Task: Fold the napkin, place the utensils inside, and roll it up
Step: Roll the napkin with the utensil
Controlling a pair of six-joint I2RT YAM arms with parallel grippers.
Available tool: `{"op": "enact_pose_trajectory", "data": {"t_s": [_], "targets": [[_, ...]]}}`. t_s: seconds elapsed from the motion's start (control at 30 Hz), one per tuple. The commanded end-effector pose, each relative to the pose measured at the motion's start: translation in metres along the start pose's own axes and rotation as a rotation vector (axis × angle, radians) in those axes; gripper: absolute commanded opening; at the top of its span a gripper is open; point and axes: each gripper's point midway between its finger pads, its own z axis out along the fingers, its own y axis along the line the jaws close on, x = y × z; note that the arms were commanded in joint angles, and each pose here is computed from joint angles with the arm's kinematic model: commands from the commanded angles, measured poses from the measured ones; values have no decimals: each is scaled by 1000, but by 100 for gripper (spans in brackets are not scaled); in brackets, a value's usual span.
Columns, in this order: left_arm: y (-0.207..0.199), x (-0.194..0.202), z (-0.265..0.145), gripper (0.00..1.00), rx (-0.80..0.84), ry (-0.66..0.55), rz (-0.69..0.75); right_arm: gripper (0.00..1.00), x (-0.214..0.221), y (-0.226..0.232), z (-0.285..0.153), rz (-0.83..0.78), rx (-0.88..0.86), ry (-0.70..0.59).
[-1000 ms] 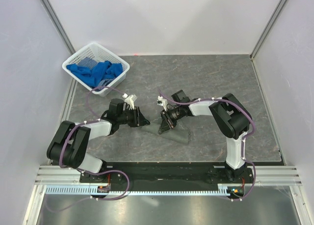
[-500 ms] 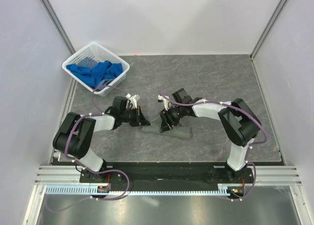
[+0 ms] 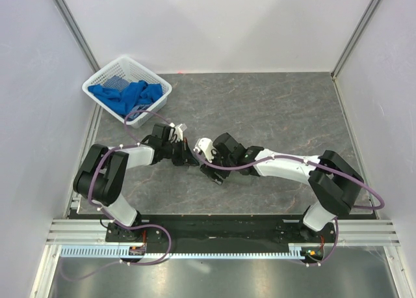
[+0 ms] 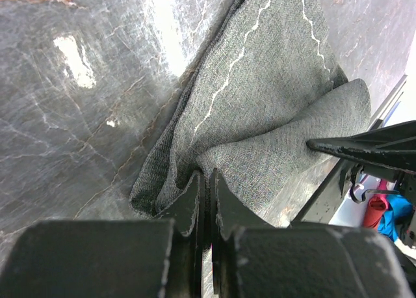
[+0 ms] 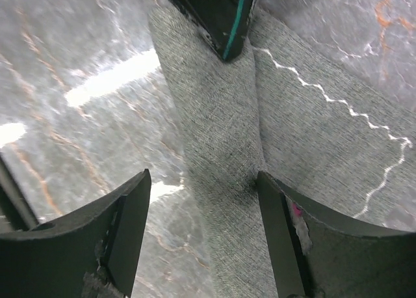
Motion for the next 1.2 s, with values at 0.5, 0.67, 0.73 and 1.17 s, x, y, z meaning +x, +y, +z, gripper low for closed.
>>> {"op": "enact_pose_trajectory", "data": {"t_s": [0.5,0.67,0.73,1.17], "targets": [[-4,-11,2,2,3,11,3,65,31,-10,25,-67,108,103],[-11,-15,1,2,24,5,25,59,44,-13,32,-29,87,139],[-13,-20,-1,7,26,-8,38,56,49,-16,34,-14,79,155],[-17,-70,-46,65,-154,-300,160,40,45,2,30,184,-209,208]]}}
